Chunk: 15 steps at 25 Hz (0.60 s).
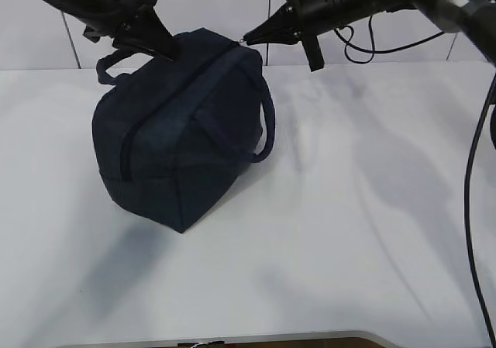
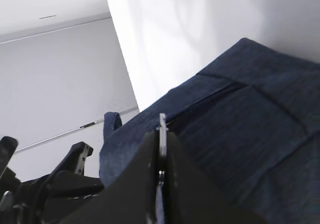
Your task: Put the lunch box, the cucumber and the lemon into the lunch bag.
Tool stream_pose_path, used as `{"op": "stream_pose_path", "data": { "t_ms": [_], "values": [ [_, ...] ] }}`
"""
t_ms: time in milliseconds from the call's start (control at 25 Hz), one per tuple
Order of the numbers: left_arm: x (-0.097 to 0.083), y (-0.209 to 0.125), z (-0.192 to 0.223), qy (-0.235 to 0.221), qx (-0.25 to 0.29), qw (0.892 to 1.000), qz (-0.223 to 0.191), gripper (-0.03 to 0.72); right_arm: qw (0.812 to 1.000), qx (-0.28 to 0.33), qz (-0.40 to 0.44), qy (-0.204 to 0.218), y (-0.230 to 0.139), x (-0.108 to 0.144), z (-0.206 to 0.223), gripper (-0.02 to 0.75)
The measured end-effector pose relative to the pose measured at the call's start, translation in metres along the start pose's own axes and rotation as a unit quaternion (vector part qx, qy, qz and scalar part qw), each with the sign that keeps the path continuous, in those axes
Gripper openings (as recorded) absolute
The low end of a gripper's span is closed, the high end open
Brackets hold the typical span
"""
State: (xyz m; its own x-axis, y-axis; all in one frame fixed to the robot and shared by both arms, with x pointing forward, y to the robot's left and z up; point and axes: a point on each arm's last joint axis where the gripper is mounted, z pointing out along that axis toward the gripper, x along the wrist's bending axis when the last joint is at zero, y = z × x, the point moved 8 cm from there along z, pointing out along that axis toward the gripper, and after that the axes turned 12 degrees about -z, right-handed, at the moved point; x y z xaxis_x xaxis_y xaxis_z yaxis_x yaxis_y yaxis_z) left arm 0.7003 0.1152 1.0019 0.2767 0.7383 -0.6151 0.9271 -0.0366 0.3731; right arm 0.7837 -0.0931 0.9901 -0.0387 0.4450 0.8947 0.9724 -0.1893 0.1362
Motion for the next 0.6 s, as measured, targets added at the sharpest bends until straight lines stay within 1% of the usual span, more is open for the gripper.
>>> {"op": "stream_pose_path", "data": {
  "t_ms": [200,360,520,600],
  "values": [
    [0.003,-0.002,0.0,0.009,0.007,1.0,0.007,-0.009,1.0,0.005,0.001,-0.002,0.002,-0.018,0.008,0.005],
    [0.004,-0.003,0.0,0.012,0.008,1.0,0.018,-0.009,0.999,0.005,-0.035,-0.01,0.003,-0.028,0.012,0.005],
    [0.004,-0.001,0.0,0.014,0.004,1.0,0.023,-0.009,0.994,0.002,-0.1,-0.048,0.005,-0.04,0.01,0.005],
    [0.004,-0.001,0.001,0.015,0.002,1.0,0.025,-0.009,0.99,0.001,-0.131,-0.059,0.007,-0.043,0.01,0.005]
  ]
}}
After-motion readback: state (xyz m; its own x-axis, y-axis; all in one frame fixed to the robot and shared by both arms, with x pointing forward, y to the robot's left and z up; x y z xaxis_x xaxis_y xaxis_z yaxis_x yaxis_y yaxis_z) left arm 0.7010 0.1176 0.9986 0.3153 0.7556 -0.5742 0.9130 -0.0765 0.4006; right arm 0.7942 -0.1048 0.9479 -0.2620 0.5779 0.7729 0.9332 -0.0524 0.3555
